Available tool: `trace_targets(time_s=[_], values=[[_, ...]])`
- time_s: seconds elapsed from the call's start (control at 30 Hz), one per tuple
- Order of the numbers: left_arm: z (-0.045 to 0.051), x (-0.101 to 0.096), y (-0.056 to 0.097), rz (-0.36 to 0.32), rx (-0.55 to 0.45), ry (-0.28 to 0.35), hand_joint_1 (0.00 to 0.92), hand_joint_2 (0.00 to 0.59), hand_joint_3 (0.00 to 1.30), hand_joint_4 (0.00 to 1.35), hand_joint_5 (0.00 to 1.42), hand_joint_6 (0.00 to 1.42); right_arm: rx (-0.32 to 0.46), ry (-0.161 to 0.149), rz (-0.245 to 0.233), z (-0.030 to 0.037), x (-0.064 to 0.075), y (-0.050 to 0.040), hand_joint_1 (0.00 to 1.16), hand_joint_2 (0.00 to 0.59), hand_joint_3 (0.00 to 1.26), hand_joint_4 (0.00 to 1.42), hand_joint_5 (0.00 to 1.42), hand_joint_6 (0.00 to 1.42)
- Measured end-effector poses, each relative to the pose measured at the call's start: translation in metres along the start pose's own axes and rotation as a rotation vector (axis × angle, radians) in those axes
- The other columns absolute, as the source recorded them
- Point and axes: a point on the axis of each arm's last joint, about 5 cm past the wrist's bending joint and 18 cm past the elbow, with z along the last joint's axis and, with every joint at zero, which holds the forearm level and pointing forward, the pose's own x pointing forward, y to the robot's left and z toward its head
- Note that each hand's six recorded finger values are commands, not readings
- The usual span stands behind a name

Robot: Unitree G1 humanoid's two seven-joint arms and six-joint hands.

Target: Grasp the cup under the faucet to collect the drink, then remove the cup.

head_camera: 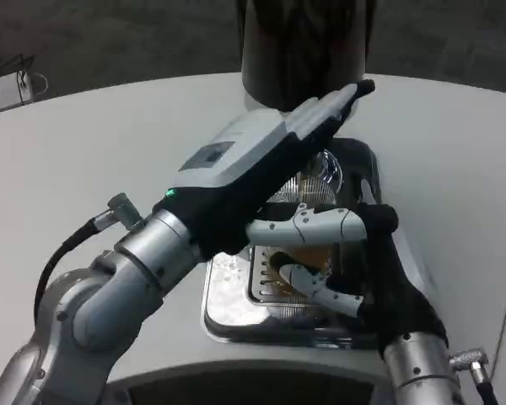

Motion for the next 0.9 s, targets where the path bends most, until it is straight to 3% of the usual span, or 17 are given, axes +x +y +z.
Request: trace_targets(time_s=[0.2, 0.33, 0.57, 0.77, 0.9], values=[[-0.0045, -0.007, -0.003, 0.074, -0.043, 0.003, 0.0, 0.044, 0.01, 0.0, 0.03, 0.09, 0.012, -0.001, 0.008, 0.0005, 0.002, 0.0007, 0.79, 0.207, 0.0, 0.0, 0.0, 0.0], [-0.0064, -0.014, -0.01, 0.178, -0.091, -0.019, 0.0, 0.052, 0.03, 0.0, 0.06, 0.14, 0.018, -0.016, 0.009, 0.0029, 0.004, 0.0003, 0.79, 0.207, 0.0, 0.0, 0.0, 0.0], [-0.004, -0.017, -0.012, 0.378, -0.116, -0.101, 0.0, 0.076, 0.07, 0.02, 0.12, 0.18, 0.021, -0.009, 0.023, 0.0017, 0.005, 0.0034, 0.79, 0.207, 0.0, 0.0, 0.0, 0.0], [-0.006, -0.029, -0.016, 0.425, -0.126, -0.079, 0.0, 0.084, 0.09, 0.03, 0.13, 0.2, 0.027, -0.009, 0.033, 0.0019, 0.006, 0.0053, 0.79, 0.207, 0.0, 0.0, 0.0, 0.0], [-0.006, -0.047, -0.019, 0.441, -0.121, -0.038, 0.0, 0.085, 0.09, 0.03, 0.14, 0.2, 0.034, -0.024, 0.034, 0.0044, 0.007, 0.0068, 0.79, 0.207, 0.0, 0.0, 0.0, 0.0]])
